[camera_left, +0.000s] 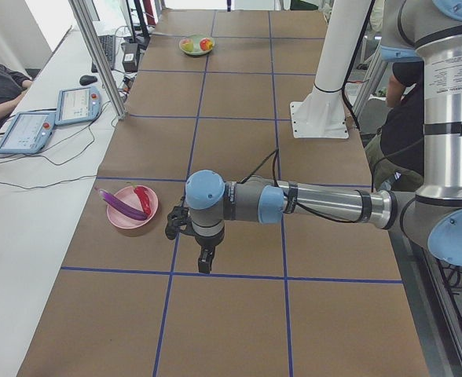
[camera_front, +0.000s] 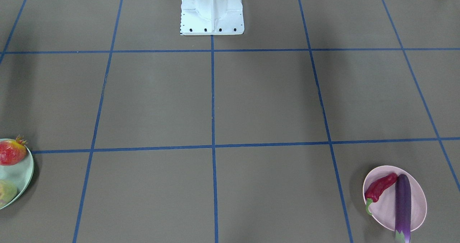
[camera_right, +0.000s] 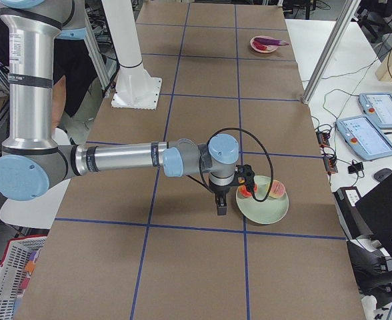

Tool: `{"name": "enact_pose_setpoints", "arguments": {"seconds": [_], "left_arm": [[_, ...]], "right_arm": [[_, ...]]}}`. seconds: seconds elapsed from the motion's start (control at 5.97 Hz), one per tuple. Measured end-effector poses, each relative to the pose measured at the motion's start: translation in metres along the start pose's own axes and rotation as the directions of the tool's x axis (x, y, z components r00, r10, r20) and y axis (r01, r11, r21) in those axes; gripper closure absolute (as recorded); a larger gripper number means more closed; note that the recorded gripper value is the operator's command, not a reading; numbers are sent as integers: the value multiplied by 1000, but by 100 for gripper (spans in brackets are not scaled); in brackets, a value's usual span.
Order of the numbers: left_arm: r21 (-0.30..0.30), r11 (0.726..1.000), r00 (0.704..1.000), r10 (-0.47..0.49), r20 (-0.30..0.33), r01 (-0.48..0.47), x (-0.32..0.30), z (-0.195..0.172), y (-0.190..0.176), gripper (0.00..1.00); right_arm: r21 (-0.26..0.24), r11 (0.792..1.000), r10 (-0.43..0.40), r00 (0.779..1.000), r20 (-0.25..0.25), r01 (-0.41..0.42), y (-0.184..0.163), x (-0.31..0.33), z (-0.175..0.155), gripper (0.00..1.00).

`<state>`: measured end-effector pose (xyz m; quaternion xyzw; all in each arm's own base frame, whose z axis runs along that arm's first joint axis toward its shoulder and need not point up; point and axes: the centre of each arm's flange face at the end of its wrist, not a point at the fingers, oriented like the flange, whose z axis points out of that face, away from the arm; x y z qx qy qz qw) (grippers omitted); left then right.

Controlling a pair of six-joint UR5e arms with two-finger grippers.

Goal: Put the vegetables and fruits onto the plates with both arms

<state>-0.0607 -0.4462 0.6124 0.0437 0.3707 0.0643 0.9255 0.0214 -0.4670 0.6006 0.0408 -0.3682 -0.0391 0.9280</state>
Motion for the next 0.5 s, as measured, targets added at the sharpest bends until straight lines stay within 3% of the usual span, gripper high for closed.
{"name": "enact_pose_setpoints", "arguments": {"seconds": [0.5], "left_arm": [[1,1000,1000,3,0,-3,1,0,-1,0]], "right_arm": [[-2,1000,5,1000,-2,-5,-1,-3,1,0]]}}
